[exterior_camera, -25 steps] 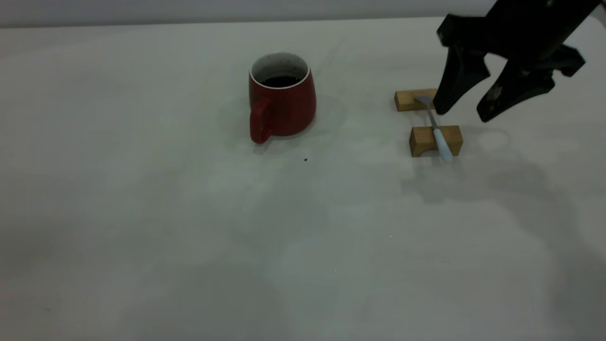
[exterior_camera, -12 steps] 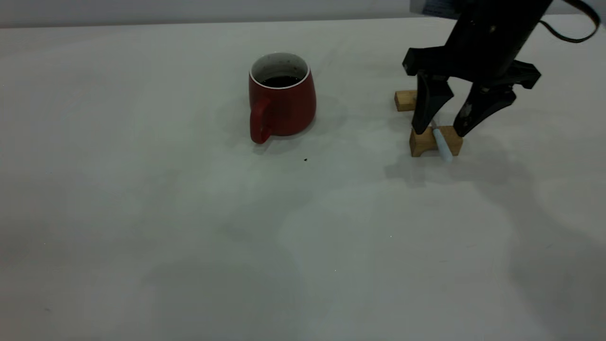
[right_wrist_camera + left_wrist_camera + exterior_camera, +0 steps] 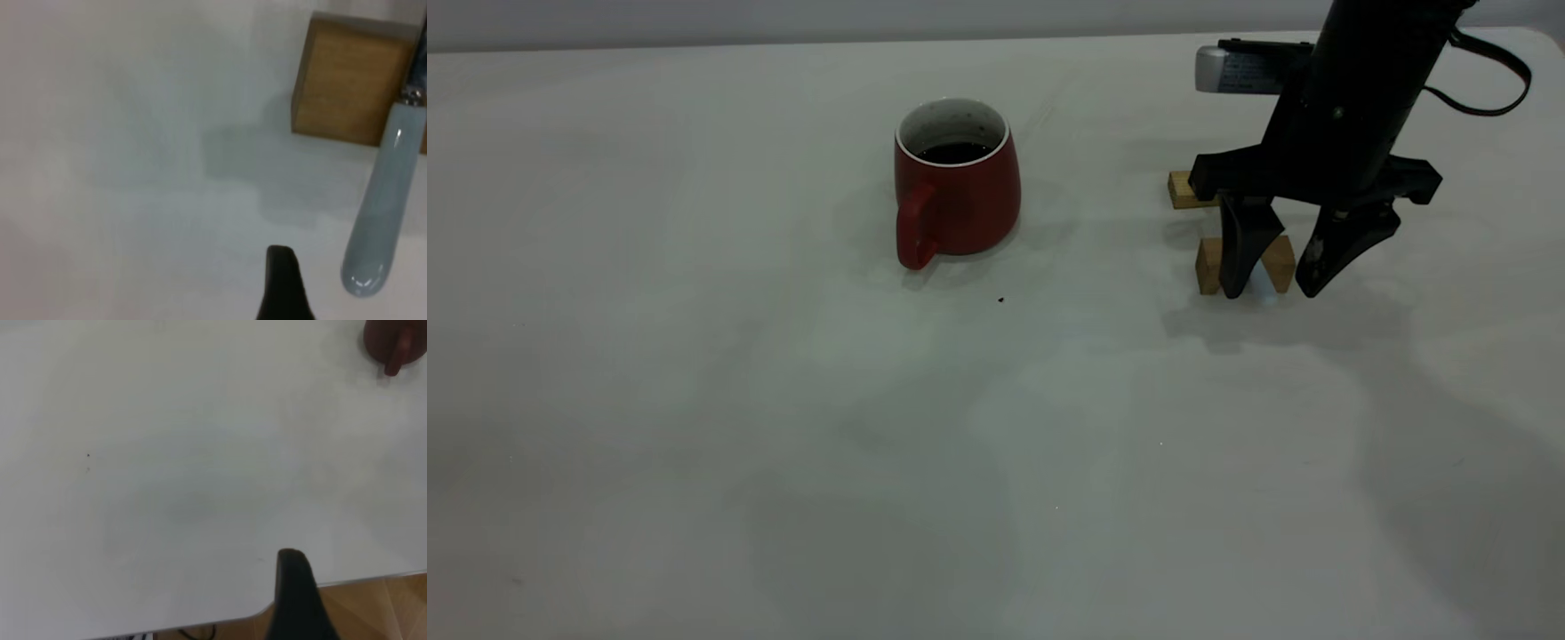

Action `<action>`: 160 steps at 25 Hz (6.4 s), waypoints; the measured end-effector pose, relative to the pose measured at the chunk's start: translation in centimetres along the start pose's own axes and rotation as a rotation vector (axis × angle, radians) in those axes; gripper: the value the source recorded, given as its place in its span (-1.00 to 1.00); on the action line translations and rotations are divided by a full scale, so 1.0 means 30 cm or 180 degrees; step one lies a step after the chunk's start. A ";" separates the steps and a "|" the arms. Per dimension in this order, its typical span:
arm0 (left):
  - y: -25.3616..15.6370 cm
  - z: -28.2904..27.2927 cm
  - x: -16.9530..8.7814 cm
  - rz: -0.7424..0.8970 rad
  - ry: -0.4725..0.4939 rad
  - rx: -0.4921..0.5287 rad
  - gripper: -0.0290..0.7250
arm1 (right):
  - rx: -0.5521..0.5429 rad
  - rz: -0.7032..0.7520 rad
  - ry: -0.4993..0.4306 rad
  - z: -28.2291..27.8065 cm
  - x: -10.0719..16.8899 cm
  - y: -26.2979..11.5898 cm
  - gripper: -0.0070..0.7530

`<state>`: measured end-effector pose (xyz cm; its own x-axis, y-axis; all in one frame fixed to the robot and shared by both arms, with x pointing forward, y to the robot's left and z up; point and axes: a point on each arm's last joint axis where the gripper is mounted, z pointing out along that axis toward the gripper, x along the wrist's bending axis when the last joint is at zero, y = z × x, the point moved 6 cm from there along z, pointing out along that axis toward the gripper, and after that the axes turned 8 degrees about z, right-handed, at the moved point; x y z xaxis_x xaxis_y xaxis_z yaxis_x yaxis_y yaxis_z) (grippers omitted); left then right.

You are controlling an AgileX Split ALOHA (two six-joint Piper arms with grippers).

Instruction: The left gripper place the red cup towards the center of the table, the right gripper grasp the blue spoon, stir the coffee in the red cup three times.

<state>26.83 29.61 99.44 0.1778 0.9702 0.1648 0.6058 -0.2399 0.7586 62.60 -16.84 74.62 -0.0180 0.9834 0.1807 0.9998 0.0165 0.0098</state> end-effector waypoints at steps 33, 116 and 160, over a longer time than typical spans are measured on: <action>0.000 0.000 0.000 0.0004 0.0001 0.0000 0.54 | 0.0135 -0.0050 -0.0008 0.027 0.004 0.018 -0.63; 0.000 0.000 0.001 0.0002 0.0004 0.0001 0.54 | 0.2632 0.4337 0.3342 -0.034 0.566 0.267 -0.63; 0.000 0.000 0.001 0.0003 0.0006 0.0002 0.54 | 0.1714 0.2772 0.2994 -0.033 0.517 0.165 0.14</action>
<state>26.83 29.64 99.44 0.1768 0.9700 0.1667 0.6061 -0.2408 0.7581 67.28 -1.67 78.43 0.8224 0.2269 0.5217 0.5671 -0.2537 -0.7836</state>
